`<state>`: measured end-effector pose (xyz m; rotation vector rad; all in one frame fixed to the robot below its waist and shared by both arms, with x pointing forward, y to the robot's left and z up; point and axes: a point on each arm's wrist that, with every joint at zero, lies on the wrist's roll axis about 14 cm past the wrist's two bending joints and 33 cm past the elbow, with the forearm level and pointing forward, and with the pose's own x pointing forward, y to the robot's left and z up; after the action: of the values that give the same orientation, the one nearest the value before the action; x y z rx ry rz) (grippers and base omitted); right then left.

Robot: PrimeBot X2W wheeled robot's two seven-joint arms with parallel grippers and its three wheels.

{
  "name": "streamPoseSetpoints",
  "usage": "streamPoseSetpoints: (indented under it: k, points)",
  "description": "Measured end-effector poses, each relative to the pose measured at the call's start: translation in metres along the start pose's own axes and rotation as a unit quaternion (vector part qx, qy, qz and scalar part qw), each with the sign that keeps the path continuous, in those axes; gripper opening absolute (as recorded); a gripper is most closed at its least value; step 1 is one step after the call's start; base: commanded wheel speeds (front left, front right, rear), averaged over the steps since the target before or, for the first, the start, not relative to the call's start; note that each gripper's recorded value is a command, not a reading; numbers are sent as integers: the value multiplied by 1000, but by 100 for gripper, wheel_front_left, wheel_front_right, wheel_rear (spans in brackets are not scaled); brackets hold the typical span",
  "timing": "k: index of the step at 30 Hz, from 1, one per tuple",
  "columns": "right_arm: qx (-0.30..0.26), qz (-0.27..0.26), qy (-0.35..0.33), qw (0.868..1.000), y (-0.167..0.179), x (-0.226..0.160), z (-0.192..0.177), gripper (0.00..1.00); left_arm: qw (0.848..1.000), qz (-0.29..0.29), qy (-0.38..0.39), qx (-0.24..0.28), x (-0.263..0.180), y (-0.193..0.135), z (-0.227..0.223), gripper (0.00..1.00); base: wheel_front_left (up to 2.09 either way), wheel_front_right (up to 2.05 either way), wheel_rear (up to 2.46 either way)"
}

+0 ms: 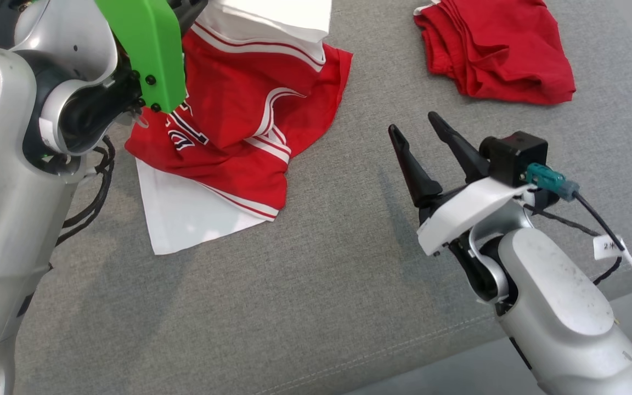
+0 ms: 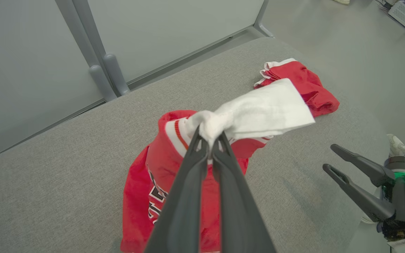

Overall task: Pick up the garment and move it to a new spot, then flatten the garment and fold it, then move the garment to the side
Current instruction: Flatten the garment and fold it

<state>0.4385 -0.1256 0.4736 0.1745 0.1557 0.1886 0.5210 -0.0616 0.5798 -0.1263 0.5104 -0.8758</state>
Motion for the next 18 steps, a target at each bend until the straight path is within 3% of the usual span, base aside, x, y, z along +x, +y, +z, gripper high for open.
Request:
streamPoseSetpoints:
  k: [11, 18]
  points:
    - [-70, 1, 77, 995, -20, 46, -23, 100, 999, -8, -31, -38, -11, 10, 8, 0, 0, 0, 0]
    - [-76, 16, 129, 989, -12, 66, -56, 100, 998, -6, -38, -53, -22, 20, 5, 0, 0, 0, 0]
